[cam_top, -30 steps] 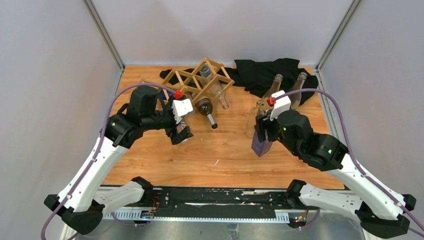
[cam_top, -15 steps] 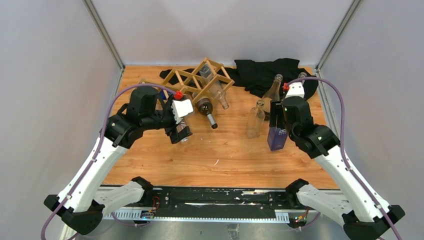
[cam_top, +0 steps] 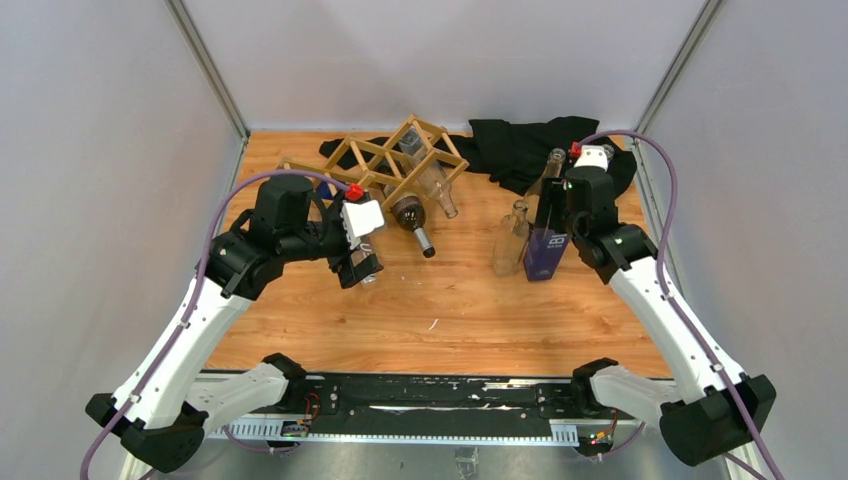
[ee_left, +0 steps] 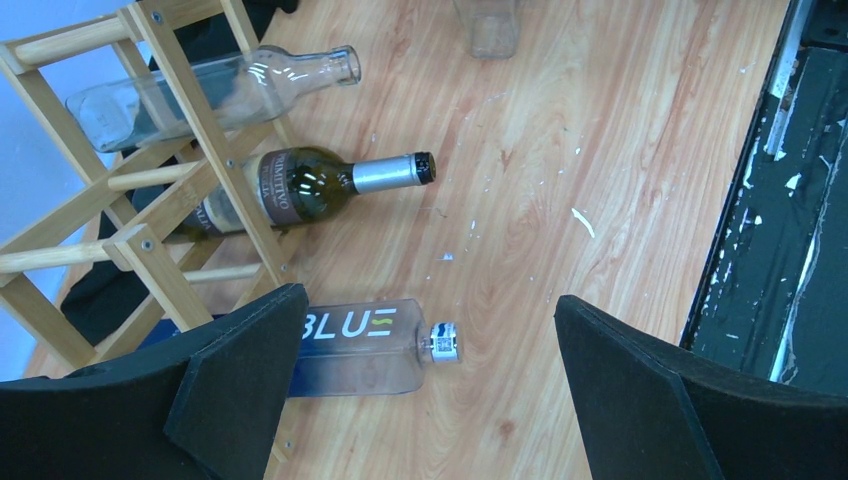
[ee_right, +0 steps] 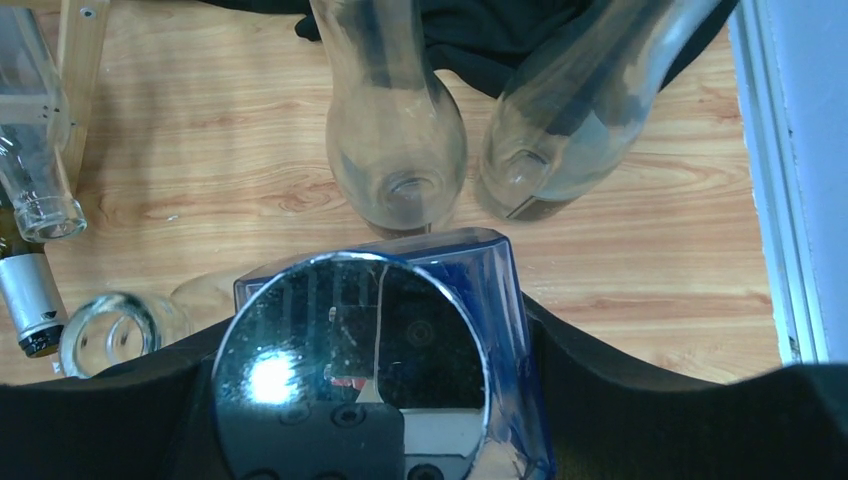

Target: Take the wine bottle off the wine rack

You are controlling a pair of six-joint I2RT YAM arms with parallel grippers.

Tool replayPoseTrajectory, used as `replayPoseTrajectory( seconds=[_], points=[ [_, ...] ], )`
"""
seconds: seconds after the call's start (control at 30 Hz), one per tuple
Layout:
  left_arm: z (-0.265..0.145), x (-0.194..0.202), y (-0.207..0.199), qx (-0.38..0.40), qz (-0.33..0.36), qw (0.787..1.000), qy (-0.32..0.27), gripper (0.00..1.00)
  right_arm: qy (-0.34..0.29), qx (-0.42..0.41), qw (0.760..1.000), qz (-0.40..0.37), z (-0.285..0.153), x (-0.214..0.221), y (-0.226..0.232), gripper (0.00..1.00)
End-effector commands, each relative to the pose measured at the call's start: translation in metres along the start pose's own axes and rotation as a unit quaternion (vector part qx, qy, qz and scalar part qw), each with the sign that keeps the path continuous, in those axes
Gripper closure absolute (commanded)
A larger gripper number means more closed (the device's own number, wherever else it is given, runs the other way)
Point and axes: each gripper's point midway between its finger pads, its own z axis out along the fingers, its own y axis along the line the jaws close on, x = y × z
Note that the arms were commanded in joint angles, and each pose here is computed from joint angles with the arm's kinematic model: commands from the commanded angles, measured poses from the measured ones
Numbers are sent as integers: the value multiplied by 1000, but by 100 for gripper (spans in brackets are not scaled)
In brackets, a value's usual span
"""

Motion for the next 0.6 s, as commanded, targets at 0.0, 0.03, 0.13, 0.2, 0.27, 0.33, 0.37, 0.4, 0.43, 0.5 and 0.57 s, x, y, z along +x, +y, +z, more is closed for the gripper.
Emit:
replayPoseTrajectory(
  seconds=[0.0, 0.03, 0.13, 0.2, 0.27, 0.33, 0.37, 0.4, 0.43, 0.5, 0.57],
  points=[
    [-2, -1, 1, -6, 11, 1000, -6, 0, -81, -23, 996, 36, 4, -49, 11, 100],
    [-3, -1, 1, -7, 11, 1000, -6, 0, -79, -21, 996, 34, 8, -48, 11, 100],
    [-3, 0, 1, -8, 14, 1000, -6, 0, -77, -15, 997, 28, 14, -45, 11, 100],
    [-3, 1, 1, -7, 14, 1000, -5, 0, -75, -15, 997, 27, 16, -43, 11, 100],
    [-3, 1, 1, -8, 14, 1000, -4, 0, -75, -15, 997, 30, 17, -43, 11, 100],
    [-3, 1, 1, -9, 12, 1000, -4, 0, -74, -16, 997, 32, 17, -41, 11, 90],
    [-4, 1, 1, -10, 14, 1000, -5, 0, -74, -17, 997, 32, 17, -41, 12, 79],
    [-4, 0, 1, -10, 14, 1000, -6, 0, -76, -18, 996, 33, 15, -41, 12, 66],
    [-4, 0, 2, -11, 14, 1000, -5, 0, -76, -19, 996, 34, 15, -41, 12, 51],
    [-5, 0, 2, -12, 15, 1000, -5, 0, -79, -22, 996, 38, 11, -42, 12, 31],
    [-5, -1, 3, -14, 15, 1000, -5, 0, -80, -24, 996, 38, 8, -44, 12, 21]
  ],
)
